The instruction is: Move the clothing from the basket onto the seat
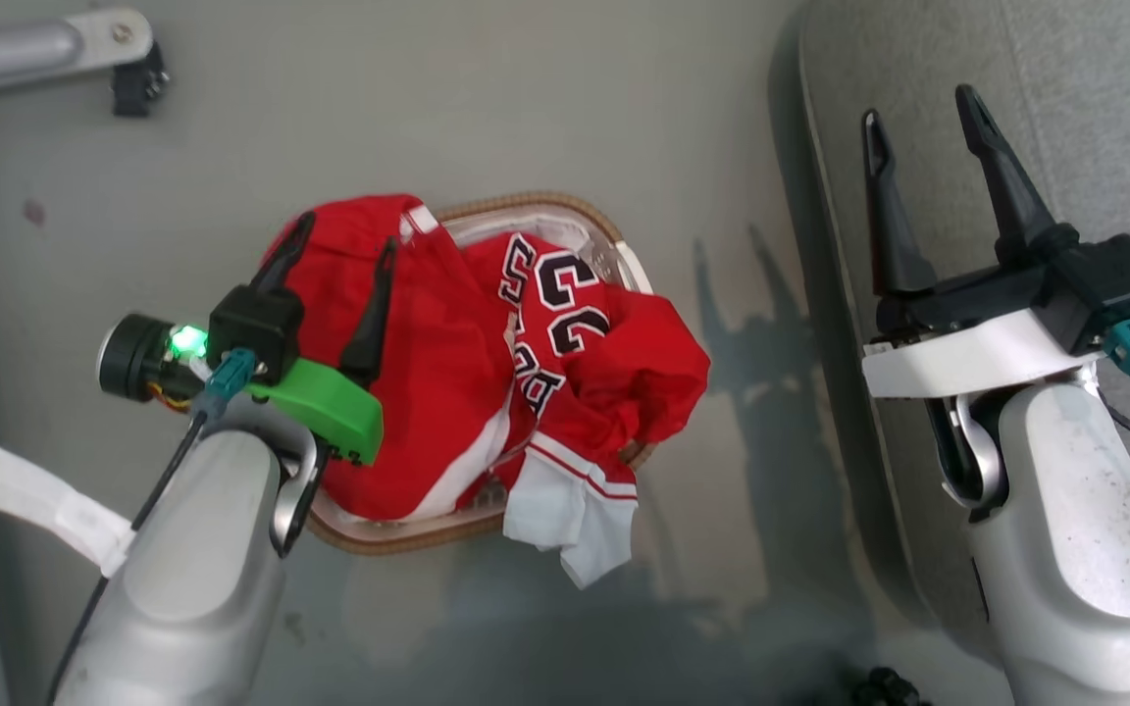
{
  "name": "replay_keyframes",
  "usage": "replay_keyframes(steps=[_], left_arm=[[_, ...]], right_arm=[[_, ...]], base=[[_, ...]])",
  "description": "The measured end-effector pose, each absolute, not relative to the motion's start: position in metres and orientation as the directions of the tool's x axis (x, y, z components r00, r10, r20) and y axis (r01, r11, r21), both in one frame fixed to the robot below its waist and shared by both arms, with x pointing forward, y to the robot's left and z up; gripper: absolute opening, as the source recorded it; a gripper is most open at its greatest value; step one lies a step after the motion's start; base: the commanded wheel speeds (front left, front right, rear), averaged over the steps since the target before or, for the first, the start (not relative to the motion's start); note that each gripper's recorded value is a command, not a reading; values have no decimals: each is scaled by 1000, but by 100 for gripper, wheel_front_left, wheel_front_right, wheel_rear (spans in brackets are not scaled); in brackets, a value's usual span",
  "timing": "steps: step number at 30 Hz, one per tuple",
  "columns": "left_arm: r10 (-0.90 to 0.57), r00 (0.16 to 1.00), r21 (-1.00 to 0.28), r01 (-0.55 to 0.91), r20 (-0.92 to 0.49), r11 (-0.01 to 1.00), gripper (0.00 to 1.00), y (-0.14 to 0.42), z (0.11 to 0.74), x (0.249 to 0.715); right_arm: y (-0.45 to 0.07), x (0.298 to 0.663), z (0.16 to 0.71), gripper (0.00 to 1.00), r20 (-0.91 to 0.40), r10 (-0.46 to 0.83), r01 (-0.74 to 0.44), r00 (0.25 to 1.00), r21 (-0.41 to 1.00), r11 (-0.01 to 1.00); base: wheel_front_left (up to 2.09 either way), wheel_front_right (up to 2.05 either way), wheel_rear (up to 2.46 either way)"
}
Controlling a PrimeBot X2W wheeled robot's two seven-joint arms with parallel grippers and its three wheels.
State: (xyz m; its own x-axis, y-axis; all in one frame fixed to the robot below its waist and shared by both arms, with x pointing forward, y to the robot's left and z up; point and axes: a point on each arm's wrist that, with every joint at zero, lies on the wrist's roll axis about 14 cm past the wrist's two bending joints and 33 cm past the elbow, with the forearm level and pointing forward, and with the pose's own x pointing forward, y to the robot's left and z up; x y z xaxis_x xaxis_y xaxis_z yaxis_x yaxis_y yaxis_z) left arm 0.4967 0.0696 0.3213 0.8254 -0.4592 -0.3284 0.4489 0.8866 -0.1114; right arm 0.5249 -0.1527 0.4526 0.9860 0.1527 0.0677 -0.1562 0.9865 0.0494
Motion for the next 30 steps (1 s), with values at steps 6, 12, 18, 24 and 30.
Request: replay_keyframes(steps=[6,12,18,24,30], left_arm=[[-524,748,-136,518,-406,845,100,53,270,502],[-567,662,-165,568,-490,806,100,40,217,494],[-583,562,-179,612,-587,770,100,36,165,479],[-585,453,-183,664,-673,725,100,34,122,462],[-562,322,-207,701,-762,683,100,33,88,431]], right_arm=[[-158,537,416,100,16,143,-144,990,73,987],[-163,539,382,100,-42,134,-130,990,87,988],[-166,537,355,100,-95,135,-127,986,83,988],[-174,530,332,100,-151,121,-110,981,81,991],[-178,524,319,100,-185,114,-99,976,85,991]], base=[[0,0,0],[0,0,0],[0,0,0],[0,0,0],[0,0,0]])
